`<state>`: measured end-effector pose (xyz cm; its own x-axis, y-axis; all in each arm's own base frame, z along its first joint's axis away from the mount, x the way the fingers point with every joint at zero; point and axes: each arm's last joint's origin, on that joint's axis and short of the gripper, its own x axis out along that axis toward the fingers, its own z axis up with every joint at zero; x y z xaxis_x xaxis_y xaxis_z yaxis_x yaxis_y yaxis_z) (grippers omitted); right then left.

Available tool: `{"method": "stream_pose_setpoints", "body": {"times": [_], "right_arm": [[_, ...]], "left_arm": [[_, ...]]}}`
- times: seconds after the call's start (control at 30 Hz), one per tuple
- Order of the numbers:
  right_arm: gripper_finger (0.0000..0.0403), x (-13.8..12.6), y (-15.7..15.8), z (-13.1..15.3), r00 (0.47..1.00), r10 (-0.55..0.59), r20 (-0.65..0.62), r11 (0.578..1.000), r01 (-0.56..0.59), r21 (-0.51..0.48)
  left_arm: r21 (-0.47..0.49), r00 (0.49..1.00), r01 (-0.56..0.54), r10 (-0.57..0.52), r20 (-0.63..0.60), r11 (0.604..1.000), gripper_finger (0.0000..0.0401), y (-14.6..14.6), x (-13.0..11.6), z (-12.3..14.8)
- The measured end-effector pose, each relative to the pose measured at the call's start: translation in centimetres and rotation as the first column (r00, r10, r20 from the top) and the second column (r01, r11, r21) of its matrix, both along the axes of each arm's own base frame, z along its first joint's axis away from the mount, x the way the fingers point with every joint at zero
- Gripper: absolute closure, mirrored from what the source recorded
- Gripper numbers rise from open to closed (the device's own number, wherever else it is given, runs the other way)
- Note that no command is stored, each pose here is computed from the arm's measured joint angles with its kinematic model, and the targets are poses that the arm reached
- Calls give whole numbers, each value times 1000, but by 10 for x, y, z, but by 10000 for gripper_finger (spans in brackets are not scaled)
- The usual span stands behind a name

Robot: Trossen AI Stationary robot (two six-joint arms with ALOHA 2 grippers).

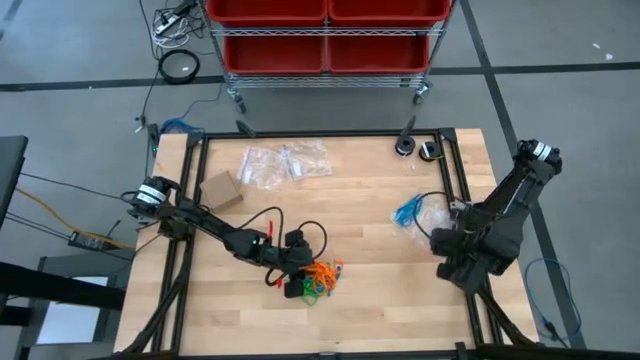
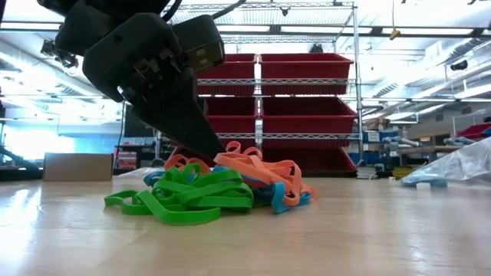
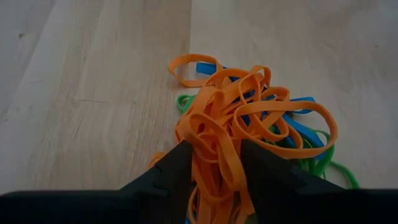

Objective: Sort rubber bands
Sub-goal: Put the blue rubber band into the transparent zip bag

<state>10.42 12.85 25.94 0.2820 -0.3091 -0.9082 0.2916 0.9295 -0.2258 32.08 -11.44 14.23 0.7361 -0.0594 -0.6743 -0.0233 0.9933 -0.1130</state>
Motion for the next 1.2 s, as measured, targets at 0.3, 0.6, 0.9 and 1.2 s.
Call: {"method": "stream_pose_setpoints", "body": {"times": [0.3, 0.6, 0.9, 1.2], "right_arm": [[291, -11, -12, -20, 979, 54, -196, 990, -78, -116], [220, -9, -13, -50, 964, 24, -264, 962, -93, -255], [217, 11, -5, -66, 963, -30, -268, 959, -48, -281], [230, 35, -7, -88, 940, -48, -337, 948, -64, -313]], "left_arm": [[0, 1000, 0, 0, 0, 1000, 254, 0, 0, 0], [0, 1000, -1, 1, 0, 1000, 254, 0, 0, 0], [-9, 1000, -3, 4, 23, 1000, 254, 0, 2, 2], [-9, 1000, -3, 3, 26, 1000, 254, 0, 2, 2]]}}
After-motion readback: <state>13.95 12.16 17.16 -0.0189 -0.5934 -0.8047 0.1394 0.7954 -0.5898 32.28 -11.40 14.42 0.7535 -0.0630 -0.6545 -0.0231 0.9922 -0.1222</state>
